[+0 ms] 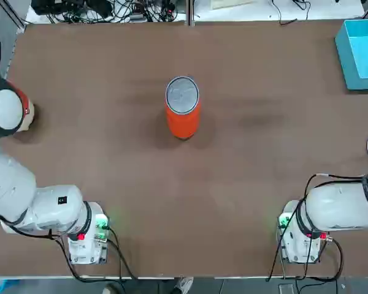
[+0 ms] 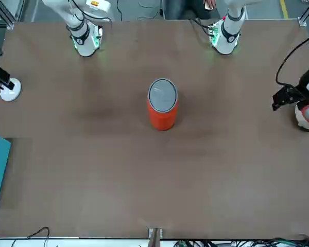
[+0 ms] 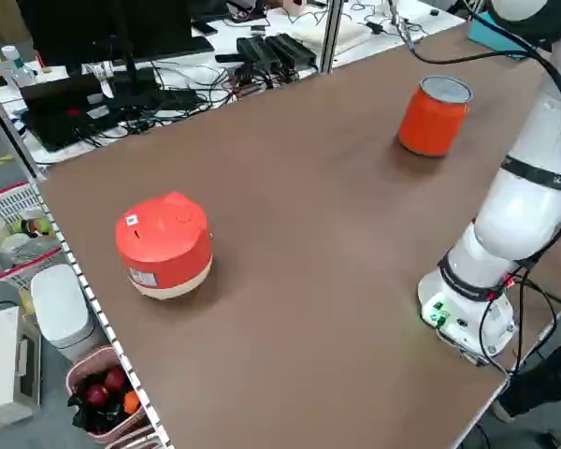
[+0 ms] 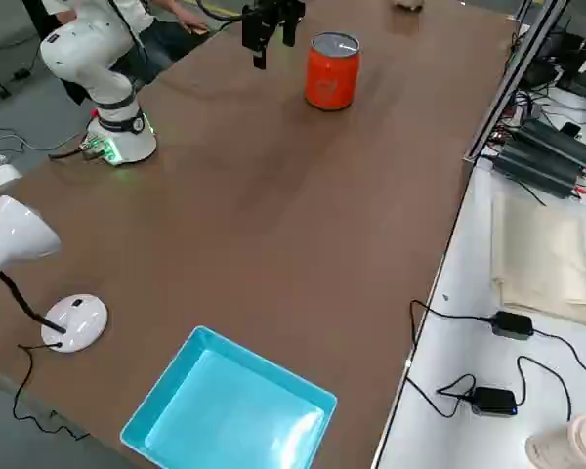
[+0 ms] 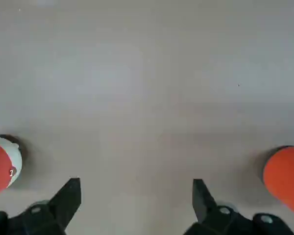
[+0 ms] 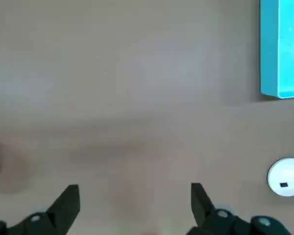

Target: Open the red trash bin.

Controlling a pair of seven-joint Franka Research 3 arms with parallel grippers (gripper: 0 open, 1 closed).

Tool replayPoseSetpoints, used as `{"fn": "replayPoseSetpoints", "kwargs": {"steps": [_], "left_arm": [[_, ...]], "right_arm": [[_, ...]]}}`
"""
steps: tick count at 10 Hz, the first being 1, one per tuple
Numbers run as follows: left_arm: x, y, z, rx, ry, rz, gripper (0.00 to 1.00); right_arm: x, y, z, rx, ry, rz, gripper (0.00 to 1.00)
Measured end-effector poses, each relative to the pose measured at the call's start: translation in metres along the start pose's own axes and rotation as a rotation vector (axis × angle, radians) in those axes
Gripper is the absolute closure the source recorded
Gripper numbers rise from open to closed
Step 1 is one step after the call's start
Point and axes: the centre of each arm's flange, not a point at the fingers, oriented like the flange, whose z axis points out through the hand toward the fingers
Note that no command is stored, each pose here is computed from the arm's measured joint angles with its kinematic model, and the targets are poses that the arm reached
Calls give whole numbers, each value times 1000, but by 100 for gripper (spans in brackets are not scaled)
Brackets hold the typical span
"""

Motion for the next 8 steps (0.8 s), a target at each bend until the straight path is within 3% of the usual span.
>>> {"fn": "replayPoseSetpoints", "kwargs": {"steps": [4,6,8], "left_arm": [[-1,7,12,0,-29,9,0],[-4,33,28,-6,-64,-27,0],[-15,80,32,-8,-87,-178,1]], "right_arm": [[0,-1,0,0,-1,-2,2],[0,-7,4,1,-8,-12,13],[2,-16,15,23,-23,-23,48]]}}
